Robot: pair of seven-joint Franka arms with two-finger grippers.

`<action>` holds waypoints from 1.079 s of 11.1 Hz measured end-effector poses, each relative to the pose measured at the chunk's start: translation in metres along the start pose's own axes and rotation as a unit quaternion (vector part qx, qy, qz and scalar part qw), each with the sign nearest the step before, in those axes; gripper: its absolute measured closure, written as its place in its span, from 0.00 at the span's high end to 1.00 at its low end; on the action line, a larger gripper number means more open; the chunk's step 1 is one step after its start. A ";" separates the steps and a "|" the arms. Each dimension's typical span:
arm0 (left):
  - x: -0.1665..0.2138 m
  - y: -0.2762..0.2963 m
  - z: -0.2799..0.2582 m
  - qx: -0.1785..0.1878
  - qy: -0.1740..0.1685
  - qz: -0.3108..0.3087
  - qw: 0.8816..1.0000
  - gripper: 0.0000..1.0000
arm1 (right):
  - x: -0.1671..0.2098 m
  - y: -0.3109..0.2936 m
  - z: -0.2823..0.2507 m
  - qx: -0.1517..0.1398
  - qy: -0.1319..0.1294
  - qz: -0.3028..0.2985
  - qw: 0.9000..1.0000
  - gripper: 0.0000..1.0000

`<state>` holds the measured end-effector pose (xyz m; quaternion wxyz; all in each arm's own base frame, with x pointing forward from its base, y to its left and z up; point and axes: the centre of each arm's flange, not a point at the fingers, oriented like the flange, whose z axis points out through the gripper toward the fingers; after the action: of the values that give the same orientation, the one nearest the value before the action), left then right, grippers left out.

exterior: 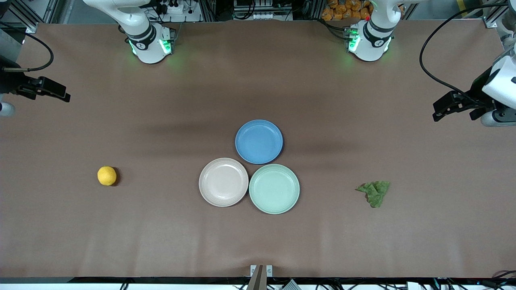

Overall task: Place lemon and lettuce in plates
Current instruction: 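Move the left gripper toward the green lettuce leaf, then lower the left gripper and grasp the lettuce leaf while the right gripper reaches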

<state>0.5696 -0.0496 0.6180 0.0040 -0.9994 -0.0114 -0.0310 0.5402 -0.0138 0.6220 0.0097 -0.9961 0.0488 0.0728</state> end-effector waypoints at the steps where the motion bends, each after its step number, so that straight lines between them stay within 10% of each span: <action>1: 0.000 0.002 0.000 0.000 0.000 0.002 1.000 1.00 | 0.000 0.000 0.000 0.000 0.000 0.000 1.000 1.00; 7: 0.006 0.006 0.025 0.001 -0.024 0.005 1.000 1.00 | 0.000 0.000 0.000 0.000 0.000 0.000 1.000 1.00; 12: 0.056 0.013 0.177 -0.010 -0.024 0.007 1.000 1.00 | 0.001 0.001 0.002 0.000 -0.002 0.001 1.000 1.00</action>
<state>0.6370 -0.0596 0.4445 -0.0058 -0.9999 -0.0045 -0.0069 0.5408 -0.0152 0.6201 0.0094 -0.9959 0.0502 0.0748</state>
